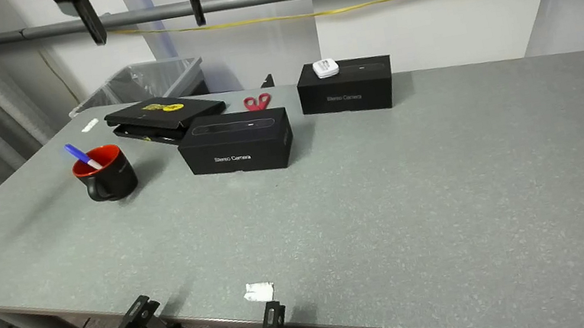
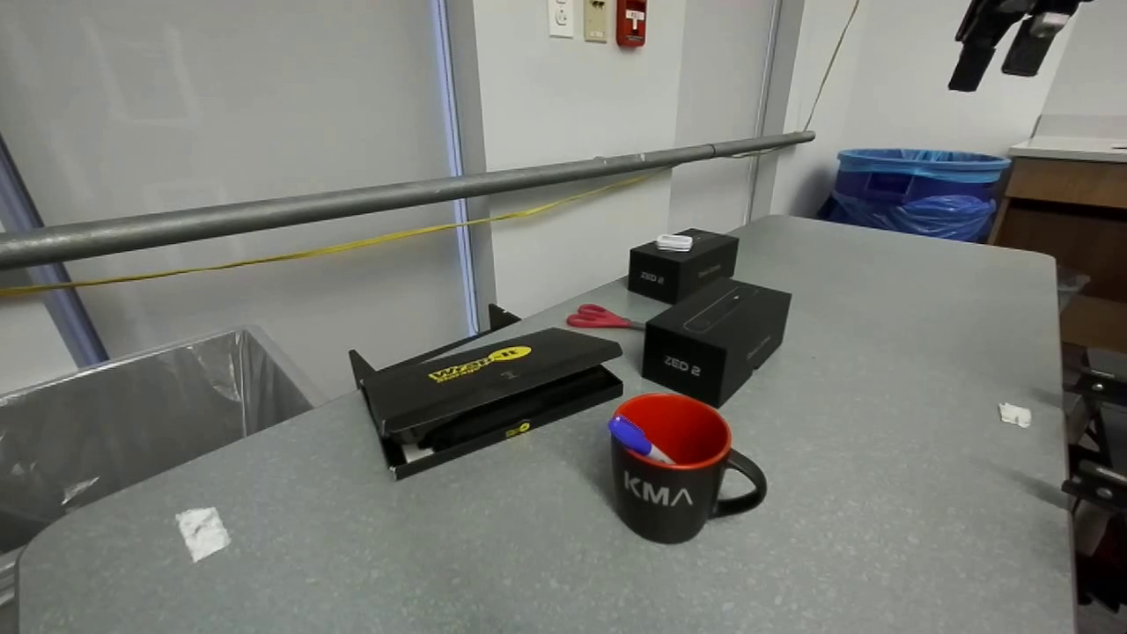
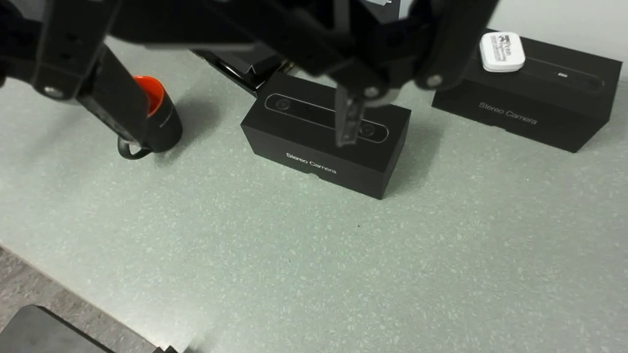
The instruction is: Pick up the pen from the cup and put it on the table.
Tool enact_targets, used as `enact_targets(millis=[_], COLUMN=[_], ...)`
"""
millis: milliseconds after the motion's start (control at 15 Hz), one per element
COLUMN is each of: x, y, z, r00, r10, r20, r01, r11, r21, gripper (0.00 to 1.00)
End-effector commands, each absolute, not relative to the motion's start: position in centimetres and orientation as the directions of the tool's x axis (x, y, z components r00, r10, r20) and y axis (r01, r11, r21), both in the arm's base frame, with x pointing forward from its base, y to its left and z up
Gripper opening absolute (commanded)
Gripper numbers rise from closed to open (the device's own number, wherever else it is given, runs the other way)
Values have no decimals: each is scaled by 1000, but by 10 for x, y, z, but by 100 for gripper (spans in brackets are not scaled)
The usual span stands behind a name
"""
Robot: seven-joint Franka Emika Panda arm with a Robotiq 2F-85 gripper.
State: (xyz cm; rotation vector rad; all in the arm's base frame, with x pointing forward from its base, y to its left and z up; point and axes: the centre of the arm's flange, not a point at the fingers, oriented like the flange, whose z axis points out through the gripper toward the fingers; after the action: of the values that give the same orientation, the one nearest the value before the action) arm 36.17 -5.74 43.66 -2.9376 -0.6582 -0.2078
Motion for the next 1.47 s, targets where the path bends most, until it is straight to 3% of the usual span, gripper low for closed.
enact_targets(millis=[0,267,600,1000,1067,1400], x=[361,389,429,434,413,423], y=[-59,-27,77,170,155,170], z=[438,422,376,325,338,327], r00=[896,893,835,754,776,764], r10=[412,396,475,595,576,596], r20=[164,216,277,277,257,246], r01=[429,426,528,644,619,636], r11=[-899,-896,-834,-752,-774,-760], r21=[-90,-121,-163,-138,-133,-135], gripper=[100,100,100,100,100,100])
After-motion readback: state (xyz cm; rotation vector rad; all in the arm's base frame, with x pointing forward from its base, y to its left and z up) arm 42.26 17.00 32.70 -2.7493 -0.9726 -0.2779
